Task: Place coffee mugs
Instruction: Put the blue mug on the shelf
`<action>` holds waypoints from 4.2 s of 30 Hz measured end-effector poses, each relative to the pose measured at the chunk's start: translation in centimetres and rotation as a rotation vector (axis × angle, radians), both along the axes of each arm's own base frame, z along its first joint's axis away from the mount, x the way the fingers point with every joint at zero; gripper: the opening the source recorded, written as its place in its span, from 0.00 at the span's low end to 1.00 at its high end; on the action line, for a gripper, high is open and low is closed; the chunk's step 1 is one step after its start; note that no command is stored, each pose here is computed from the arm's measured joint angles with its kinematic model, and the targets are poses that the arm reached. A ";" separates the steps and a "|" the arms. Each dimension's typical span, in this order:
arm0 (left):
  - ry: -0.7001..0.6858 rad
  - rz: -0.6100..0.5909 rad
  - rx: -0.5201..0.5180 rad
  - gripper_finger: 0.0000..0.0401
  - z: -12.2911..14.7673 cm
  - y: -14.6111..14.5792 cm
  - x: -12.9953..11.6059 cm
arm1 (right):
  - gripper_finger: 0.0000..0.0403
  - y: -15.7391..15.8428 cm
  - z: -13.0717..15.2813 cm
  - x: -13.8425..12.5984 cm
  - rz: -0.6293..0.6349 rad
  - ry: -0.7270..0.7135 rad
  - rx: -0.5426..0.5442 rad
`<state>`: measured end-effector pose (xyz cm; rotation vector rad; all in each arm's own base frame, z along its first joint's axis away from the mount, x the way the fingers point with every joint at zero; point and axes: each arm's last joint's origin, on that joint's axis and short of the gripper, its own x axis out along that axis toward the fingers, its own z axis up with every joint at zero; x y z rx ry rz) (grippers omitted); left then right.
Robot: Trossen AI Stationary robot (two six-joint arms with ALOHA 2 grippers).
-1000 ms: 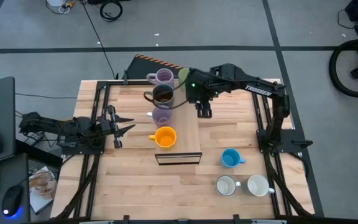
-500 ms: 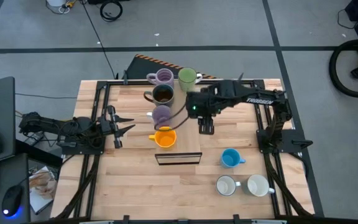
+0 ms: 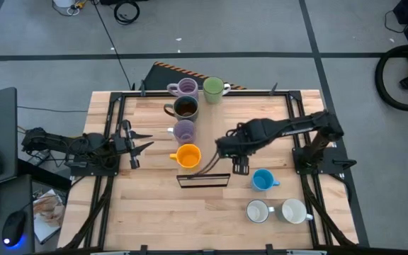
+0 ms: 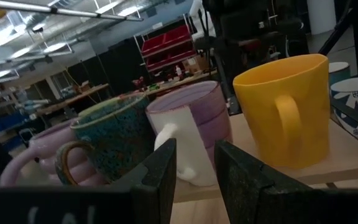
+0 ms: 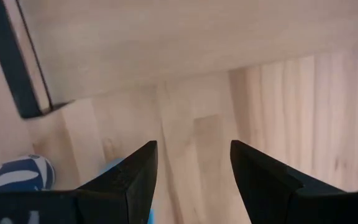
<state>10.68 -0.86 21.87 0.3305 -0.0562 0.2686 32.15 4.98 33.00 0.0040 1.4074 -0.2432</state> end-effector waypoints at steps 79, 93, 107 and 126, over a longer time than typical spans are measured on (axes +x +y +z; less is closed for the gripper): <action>-0.098 0.034 0.181 0.28 1.4 0.0 -0.3 | 0.47 8.4 -10.9 -8.1 -0.167 0.127 0.238; -0.098 0.034 0.181 0.28 1.5 0.0 -0.3 | 0.31 7.9 -14.0 -9.0 -0.130 0.152 0.221; -0.098 0.034 0.181 0.28 1.4 0.0 -0.3 | 0.07 4.5 -11.5 -8.1 -0.050 0.211 0.164; -0.101 0.035 0.164 0.28 1.4 0.1 -0.3 | 0.10 -5.6 -2.3 -4.8 0.222 0.142 -0.124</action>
